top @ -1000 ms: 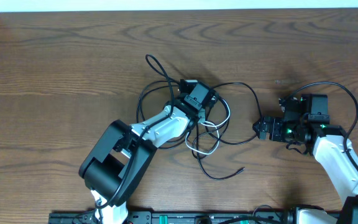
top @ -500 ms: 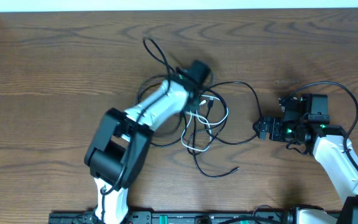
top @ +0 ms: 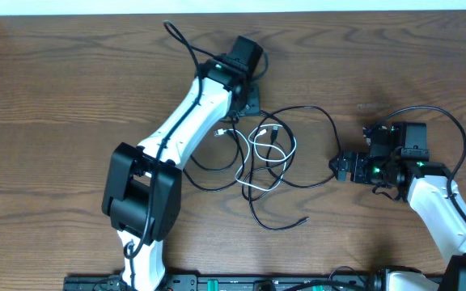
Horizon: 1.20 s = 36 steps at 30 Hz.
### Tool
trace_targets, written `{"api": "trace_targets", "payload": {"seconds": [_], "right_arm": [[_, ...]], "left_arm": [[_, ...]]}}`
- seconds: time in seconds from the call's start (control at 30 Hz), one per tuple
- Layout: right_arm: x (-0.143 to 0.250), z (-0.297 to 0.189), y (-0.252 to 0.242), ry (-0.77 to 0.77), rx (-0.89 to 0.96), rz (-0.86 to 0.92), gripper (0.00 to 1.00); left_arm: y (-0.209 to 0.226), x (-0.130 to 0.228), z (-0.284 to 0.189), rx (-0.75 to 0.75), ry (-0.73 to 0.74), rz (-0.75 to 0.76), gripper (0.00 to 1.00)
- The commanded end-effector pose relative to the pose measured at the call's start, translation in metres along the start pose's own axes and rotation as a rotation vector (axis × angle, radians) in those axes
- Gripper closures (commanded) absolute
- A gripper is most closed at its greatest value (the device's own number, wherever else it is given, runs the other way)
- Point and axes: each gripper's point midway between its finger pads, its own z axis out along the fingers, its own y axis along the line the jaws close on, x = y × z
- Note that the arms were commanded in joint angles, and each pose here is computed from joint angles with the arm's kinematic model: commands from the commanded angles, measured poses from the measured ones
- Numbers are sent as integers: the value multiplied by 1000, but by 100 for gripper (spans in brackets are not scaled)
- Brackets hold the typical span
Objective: Untangle cables
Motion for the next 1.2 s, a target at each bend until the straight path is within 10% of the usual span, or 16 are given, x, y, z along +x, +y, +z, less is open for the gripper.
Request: {"api": "trace_targets", "payload": {"seconds": [0.0,0.53,0.8,1.17], "right_arm": [[3,1,-1,6,-1,9,1],[3,1,-1,6,-1,9,1],[3,1,-1,8,-1,10,1],[3,1,-1,8,0,10,1]], "left_arm": [[-14,14,6,23,29,39,42],[-16,84,72,-96,222,129,43],[9,78,100,-229,184,143,92],[37,18,107,-218,6,-70,92]]}}
